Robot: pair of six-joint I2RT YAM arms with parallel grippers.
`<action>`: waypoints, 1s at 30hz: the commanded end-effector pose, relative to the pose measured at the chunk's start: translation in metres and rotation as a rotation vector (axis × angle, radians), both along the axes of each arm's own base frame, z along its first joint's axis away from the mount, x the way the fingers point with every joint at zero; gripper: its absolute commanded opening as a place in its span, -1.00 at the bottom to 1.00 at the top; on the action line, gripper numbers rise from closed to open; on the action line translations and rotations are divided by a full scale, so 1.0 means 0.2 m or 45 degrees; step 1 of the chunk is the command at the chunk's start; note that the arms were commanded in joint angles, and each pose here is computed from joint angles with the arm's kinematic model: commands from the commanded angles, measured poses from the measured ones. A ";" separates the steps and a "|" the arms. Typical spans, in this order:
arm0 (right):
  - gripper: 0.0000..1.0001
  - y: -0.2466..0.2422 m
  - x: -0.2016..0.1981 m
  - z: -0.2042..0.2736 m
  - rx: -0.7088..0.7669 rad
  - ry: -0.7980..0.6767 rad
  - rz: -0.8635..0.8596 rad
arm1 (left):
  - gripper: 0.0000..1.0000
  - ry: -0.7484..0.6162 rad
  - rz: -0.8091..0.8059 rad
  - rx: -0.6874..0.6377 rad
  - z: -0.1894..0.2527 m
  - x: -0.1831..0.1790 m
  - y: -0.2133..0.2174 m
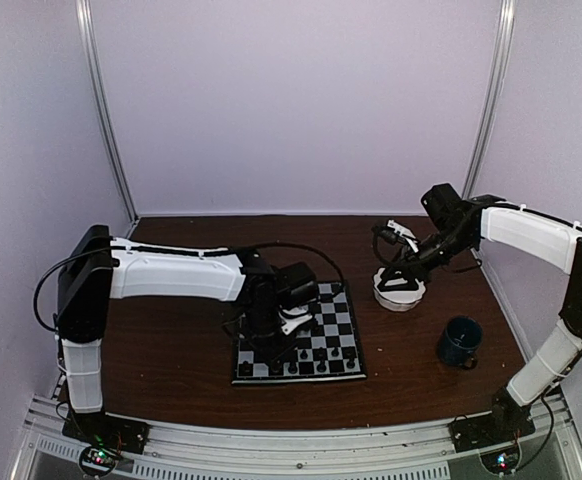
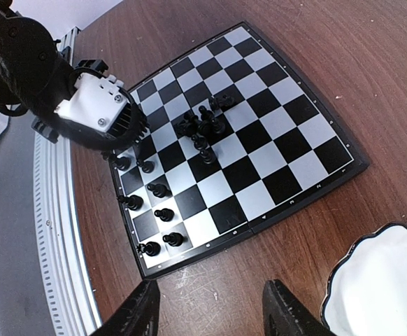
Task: Set up the chess pieces on the board
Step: Place the bishop on f8, then pick up the pawn from the chessboard.
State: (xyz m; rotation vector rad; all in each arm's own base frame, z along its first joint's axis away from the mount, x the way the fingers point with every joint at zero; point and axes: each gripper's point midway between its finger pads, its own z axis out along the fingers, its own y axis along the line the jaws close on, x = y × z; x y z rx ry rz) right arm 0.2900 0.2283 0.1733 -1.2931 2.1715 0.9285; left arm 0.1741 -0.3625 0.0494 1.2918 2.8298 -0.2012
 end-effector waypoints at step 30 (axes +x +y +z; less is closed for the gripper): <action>-0.16 0.53 0.03 -0.48 -0.639 -0.271 0.467 | -0.16 -0.527 0.649 -0.744 0.78 0.58 0.25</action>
